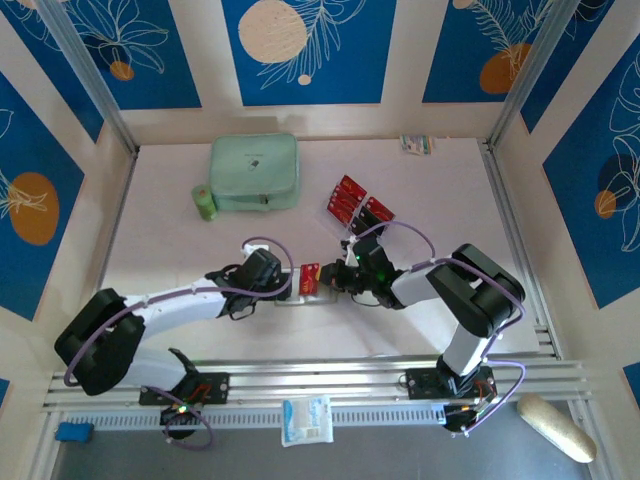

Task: Put the credit cards into the card holder

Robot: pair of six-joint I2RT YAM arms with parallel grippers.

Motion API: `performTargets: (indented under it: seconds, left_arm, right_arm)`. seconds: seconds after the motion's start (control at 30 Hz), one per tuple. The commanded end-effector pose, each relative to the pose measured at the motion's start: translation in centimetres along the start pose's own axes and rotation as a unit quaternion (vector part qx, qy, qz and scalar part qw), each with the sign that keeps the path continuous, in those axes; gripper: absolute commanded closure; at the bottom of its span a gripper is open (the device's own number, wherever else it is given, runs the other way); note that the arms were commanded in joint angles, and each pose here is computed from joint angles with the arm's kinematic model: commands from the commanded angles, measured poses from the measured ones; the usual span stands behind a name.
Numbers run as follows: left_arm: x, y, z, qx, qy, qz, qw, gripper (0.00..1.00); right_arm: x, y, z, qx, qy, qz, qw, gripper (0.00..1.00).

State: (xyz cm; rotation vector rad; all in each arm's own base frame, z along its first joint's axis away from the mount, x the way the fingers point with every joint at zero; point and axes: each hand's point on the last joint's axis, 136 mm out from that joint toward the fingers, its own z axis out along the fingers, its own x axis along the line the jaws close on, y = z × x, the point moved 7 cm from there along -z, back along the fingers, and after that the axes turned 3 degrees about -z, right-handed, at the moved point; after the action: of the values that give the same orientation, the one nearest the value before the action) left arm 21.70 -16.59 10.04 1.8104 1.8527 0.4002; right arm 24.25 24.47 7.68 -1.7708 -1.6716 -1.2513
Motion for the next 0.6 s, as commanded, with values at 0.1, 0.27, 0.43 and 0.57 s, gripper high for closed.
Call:
performTargets:
  seconds: [0.1,0.27,0.43,0.57]
  left_arm:
    - [1.22,-1.31,0.92,0.019,0.025,0.002,1.000,0.00]
    - [1.54,-1.64,1.21,0.023,0.035,0.004,0.999,0.00]
    - [1.63,-1.74,1.27,0.022,0.036,0.004,0.999,0.00]
    - [1.67,-1.82,1.33,0.023,0.037,0.004,0.999,0.00]
  right_arm:
    - [-0.16,-0.77,0.32,0.021,0.009,0.000,1.000,1.00]
    - [-0.11,-0.90,0.45,0.028,0.013,0.001,1.000,1.00]
    - [-0.23,-1.24,0.38,0.031,0.009,0.004,0.999,1.00]
    - [-0.34,-1.45,0.13,0.031,0.005,0.005,0.999,1.00]
